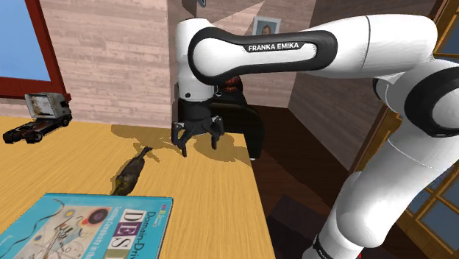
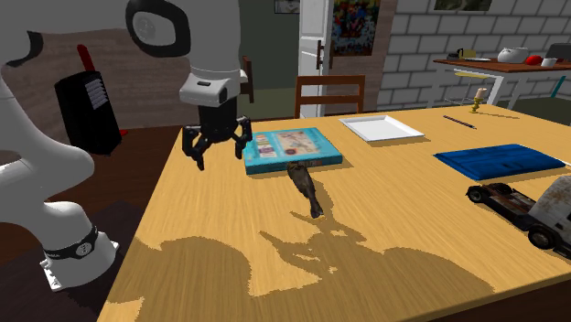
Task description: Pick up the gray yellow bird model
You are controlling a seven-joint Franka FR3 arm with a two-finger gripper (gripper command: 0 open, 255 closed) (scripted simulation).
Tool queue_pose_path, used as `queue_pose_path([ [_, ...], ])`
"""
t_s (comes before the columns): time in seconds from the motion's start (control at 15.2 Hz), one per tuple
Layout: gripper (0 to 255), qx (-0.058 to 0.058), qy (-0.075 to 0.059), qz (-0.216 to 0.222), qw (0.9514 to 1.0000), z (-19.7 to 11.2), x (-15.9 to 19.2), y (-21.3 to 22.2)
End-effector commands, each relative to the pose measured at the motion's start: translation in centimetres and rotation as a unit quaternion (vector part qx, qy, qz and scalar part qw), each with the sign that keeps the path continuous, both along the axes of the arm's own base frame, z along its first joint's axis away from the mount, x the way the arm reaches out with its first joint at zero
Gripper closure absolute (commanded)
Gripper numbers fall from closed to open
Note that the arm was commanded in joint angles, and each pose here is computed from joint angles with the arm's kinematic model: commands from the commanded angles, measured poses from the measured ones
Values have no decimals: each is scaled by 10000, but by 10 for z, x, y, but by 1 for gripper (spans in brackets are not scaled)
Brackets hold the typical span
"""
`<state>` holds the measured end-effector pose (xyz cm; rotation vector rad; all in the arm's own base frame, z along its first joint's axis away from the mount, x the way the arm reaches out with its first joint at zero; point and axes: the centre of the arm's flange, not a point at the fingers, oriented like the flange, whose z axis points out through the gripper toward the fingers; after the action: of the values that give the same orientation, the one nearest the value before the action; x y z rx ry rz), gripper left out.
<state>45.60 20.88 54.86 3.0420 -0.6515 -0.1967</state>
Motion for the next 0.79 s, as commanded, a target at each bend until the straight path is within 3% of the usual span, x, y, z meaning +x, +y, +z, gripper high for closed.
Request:
queue_pose_path([
  [0.0,0,-21,26,-188,9998,-8,21,20],
  [0.73,0,-174,166,-1133,9933,-43,141,100],
])
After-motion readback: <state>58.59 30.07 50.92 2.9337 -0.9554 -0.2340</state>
